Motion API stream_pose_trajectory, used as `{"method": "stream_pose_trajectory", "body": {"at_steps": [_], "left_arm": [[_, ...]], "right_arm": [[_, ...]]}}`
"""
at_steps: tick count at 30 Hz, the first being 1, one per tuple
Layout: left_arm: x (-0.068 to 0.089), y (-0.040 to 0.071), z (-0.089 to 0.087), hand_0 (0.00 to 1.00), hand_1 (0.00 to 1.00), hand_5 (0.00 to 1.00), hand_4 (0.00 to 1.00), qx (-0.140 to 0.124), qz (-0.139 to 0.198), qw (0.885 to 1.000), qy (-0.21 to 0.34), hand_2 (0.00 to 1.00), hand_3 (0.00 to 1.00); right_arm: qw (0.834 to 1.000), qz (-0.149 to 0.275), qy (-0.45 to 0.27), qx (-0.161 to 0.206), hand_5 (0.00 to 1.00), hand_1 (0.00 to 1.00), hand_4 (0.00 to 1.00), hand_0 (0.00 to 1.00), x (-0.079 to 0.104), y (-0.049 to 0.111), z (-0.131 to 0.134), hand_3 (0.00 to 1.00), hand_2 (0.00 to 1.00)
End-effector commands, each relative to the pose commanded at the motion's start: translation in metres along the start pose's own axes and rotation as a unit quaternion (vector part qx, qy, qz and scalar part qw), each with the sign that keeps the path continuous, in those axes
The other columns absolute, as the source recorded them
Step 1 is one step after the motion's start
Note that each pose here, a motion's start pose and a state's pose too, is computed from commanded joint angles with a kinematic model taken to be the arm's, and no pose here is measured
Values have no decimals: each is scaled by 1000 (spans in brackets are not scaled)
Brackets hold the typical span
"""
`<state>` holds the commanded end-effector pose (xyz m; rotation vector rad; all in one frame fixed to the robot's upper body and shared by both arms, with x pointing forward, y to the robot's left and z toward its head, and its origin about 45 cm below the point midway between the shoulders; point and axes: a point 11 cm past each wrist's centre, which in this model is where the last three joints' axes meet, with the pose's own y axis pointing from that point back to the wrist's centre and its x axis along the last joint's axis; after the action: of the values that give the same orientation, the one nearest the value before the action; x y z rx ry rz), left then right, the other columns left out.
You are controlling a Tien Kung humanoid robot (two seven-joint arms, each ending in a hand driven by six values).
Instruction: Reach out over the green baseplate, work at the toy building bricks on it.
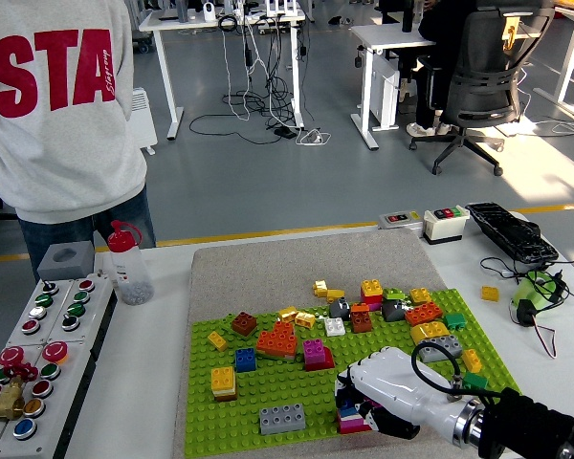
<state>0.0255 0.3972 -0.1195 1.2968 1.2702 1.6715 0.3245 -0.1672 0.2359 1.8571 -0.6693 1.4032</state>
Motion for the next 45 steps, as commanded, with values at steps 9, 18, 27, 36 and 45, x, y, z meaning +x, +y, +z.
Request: {"method": "stream_pose_trajectory", "body": {"at_steps": [9, 18, 27, 36, 45], "left_arm": [[0, 0, 0, 724, 761, 998, 471, 0, 0, 1000, 1, 766, 669], [0, 0, 0, 724, 761, 998, 471, 0, 0, 1000, 0, 766, 669], [0, 0, -2, 724, 762, 998, 471, 2, 0, 1000, -1, 766, 669], [0, 0, -3, 723, 762, 998, 471, 3, 1, 1000, -3, 769, 669], [0, -1, -4, 725, 762, 998, 471, 4, 0, 1000, -3, 768, 669]], "right_arm": [[1000, -7, 1, -7, 47, 499, 49, 394, -3, 0, 4, 533, 575], [1000, -13, 3, -14, 45, 496, 58, 390, -4, 1, 5, 532, 570], [1000, -20, 2, -18, 48, 496, 62, 389, -7, 1, 6, 531, 568], [999, -30, -1, -23, 47, 495, 71, 389, -14, 0, 9, 534, 569], [999, -33, 2, -24, 47, 493, 80, 387, -16, 0, 9, 533, 567]]}}
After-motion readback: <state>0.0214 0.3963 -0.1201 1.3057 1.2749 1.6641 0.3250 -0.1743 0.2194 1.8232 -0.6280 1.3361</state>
